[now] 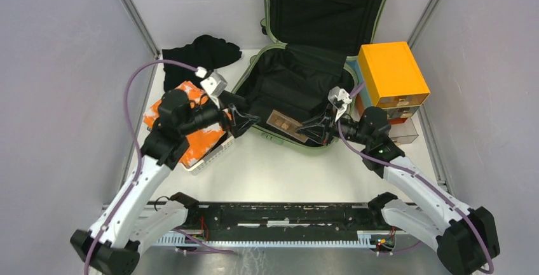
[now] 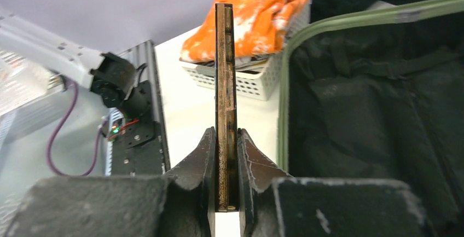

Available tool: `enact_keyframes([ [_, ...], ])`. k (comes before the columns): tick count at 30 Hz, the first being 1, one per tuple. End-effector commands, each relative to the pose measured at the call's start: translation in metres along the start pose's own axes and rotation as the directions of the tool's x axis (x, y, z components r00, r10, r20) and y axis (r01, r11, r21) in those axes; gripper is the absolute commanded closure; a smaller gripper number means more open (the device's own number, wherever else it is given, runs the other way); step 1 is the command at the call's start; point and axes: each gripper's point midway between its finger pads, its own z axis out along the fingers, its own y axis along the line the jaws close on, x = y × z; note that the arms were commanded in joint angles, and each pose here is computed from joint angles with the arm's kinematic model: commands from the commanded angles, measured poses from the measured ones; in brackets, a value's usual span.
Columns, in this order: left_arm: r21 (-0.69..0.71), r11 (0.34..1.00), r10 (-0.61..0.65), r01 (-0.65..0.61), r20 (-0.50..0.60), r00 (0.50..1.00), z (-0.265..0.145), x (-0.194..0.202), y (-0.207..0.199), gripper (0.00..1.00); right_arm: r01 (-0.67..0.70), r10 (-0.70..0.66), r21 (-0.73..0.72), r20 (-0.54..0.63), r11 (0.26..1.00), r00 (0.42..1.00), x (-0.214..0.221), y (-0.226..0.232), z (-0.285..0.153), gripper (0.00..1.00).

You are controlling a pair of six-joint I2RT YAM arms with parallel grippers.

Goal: Open, take out, and arrange the luggage
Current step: Pick up the personal item from the luggage, then place the personal item in the drawer.

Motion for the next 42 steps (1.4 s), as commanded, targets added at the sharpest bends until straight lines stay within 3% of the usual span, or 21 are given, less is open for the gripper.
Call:
enact_keyframes([
  [1,-0.294,0.953,0.109,-0.077,0.094,0.99,-0.03,-0.02,0.034,0.0,0.066,-0.077,0.225,0.042,0.972,0.996,-0.02,-0.026,-0.017,1.0],
  [5,-0.396,0.916,0.1,-0.062,0.076,0.992,-0.042,0.005,0.05,0.0,0.062,-0.096,0.441,0.056,0.895,0.994,-0.036,-0.048,-0.045,1.0],
  [9,-0.472,0.881,0.054,-0.048,-0.001,0.999,-0.047,0.036,0.068,0.0,0.019,-0.059,0.654,0.039,0.756,0.998,-0.042,-0.072,-0.086,1.0],
  [14,-0.509,0.859,0.035,-0.056,-0.05,0.998,-0.049,0.049,0.078,0.0,-0.056,0.04,0.788,0.04,0.613,0.998,-0.039,-0.086,-0.129,1.0],
  [25,-0.515,0.856,0.036,-0.053,-0.043,0.998,-0.054,0.049,0.076,0.0,-0.205,0.226,0.896,0.121,0.394,0.966,-0.012,-0.069,-0.184,1.0],
  [34,-0.518,0.854,0.052,-0.057,-0.025,0.998,-0.058,0.044,0.073,0.0,-0.32,0.334,0.946,0.283,0.059,0.899,0.028,-0.062,-0.234,1.0],
  [42,-0.529,0.846,0.063,-0.064,-0.021,0.998,-0.061,0.042,0.073,0.0,-0.495,0.344,0.861,0.503,-0.117,0.793,0.057,-0.073,-0.236,1.0],
])
